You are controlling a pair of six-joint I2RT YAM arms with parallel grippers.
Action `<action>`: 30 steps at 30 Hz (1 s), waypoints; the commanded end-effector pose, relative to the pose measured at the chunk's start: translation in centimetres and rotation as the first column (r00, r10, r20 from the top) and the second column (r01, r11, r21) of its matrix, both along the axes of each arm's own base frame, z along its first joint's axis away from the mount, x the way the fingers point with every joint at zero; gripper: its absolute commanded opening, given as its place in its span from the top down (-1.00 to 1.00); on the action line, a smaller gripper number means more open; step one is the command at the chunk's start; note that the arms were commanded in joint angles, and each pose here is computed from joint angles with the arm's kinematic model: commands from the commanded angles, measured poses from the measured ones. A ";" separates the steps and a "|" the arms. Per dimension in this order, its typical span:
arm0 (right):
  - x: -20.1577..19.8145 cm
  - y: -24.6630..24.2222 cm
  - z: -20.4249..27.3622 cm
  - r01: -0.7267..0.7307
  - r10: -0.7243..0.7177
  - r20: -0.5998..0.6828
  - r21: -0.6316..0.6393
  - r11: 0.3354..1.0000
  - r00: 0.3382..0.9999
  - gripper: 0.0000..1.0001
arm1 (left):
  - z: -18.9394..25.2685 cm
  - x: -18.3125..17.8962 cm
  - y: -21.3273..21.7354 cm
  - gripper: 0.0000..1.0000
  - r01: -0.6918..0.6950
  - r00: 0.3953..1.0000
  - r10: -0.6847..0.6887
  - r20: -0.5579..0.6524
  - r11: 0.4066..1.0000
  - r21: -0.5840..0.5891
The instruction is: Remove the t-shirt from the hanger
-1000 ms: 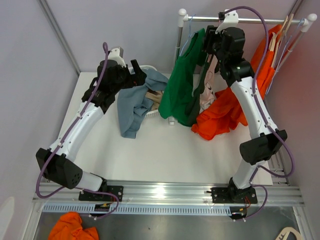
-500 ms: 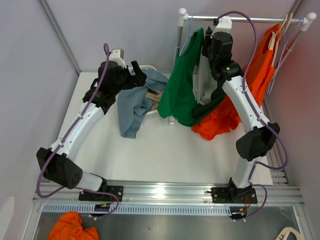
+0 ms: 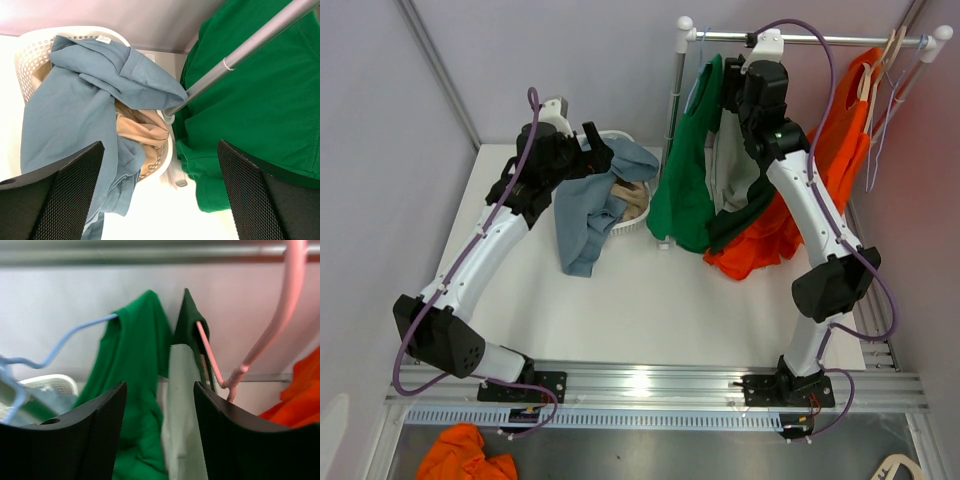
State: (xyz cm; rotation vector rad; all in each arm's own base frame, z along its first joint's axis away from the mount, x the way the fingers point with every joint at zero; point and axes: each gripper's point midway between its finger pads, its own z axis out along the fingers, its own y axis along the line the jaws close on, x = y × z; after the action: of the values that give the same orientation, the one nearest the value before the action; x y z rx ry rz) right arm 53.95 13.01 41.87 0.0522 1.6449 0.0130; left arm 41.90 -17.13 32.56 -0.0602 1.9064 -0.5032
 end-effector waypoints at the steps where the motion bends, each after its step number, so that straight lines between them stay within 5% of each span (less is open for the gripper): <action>1: -1.9 1.0 4.8 -0.079 0.075 0.075 0.056 0.995 0.994 -0.23 | 1.7 -0.5 -0.1 -0.99 0.010 0.998 -0.010 0.057 1.000 -0.005; 30: -5.6 -1.7 7.0 0.014 -0.015 0.011 0.095 0.995 1.000 -0.17 | 2.6 -1.9 0.5 -0.99 0.004 0.997 -0.003 0.078 1.000 -0.020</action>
State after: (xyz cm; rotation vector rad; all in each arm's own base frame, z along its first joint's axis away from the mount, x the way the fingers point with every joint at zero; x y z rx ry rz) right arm 49.93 12.44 45.88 0.1028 1.6963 0.0923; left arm 40.62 -16.65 33.46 -0.0611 1.8816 -0.5107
